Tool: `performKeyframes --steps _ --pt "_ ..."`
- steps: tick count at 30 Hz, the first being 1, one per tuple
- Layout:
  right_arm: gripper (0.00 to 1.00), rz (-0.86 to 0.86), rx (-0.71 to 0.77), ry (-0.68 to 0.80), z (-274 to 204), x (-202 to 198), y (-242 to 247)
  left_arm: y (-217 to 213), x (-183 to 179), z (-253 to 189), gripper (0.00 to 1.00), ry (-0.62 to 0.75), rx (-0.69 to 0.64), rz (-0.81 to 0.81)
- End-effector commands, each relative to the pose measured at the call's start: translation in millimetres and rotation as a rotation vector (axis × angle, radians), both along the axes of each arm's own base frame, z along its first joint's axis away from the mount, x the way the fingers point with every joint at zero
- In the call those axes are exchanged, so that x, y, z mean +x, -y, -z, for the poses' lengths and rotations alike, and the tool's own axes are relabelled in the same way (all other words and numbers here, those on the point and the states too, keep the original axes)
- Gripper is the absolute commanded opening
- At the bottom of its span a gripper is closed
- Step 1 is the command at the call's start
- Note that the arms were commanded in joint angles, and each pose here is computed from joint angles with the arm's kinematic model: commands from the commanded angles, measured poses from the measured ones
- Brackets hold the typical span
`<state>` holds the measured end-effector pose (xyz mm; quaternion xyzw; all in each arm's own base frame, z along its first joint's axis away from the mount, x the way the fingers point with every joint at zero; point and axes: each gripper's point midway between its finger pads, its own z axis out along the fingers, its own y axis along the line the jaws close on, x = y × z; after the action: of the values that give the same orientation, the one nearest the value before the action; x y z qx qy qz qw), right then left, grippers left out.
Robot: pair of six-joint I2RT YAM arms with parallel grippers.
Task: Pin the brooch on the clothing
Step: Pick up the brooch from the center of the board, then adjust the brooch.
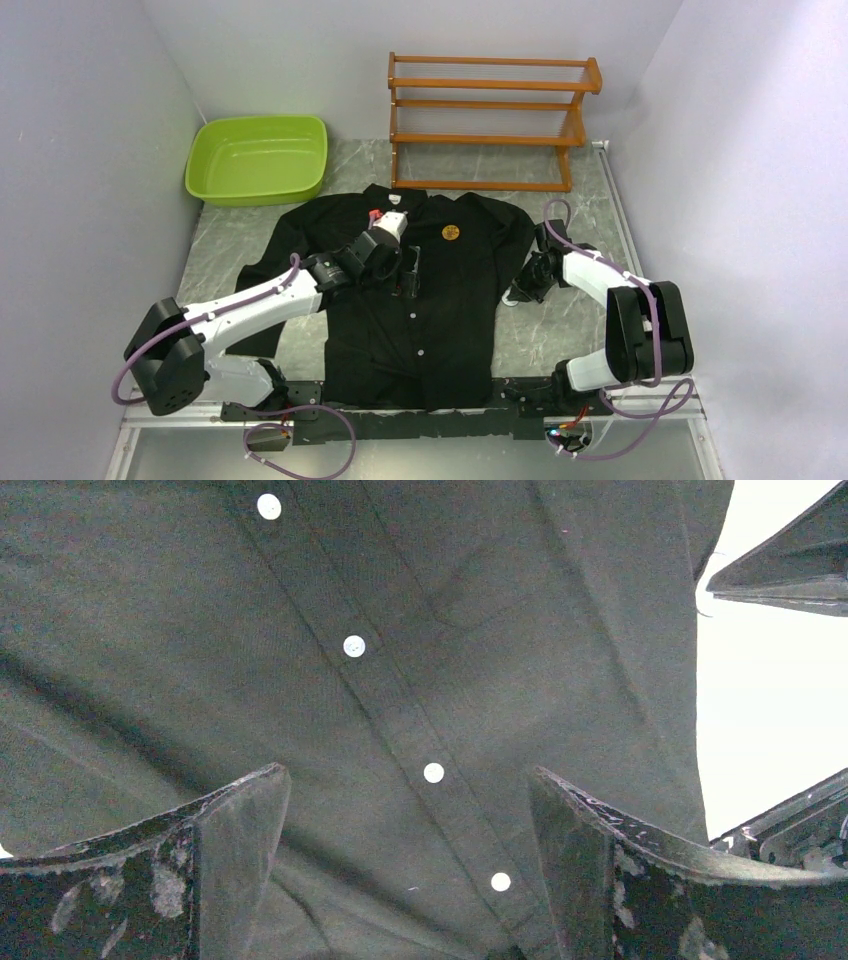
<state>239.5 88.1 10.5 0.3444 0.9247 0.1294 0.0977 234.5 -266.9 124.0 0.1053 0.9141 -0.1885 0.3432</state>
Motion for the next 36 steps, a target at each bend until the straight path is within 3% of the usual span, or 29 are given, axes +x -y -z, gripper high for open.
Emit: performKeyframes --steps 1,13,19,24,29,36 --pt "0.0 -0.009 -0.055 -0.006 12 -8 14 -2 0 -11 0.94 0.024 -0.05 -0.024" --pt "0.0 0.004 -0.118 0.234 -68 6 28 19 2 -20 0.94 0.004 -0.192 0.024" --pt "0.0 -0.124 -0.119 0.387 -108 24 8 39 -1 -40 0.94 -0.014 -0.394 0.099" --pt "0.0 -0.293 -0.133 0.517 -143 33 -40 55 -13 -61 0.9 -0.024 -0.599 0.187" --pt "0.0 -0.396 -0.064 0.579 -163 27 -87 69 -22 -68 0.79 -0.04 -0.701 0.266" --pt "0.0 -0.483 0.034 0.563 -161 17 -121 84 -23 -69 0.54 -0.049 -0.732 0.344"
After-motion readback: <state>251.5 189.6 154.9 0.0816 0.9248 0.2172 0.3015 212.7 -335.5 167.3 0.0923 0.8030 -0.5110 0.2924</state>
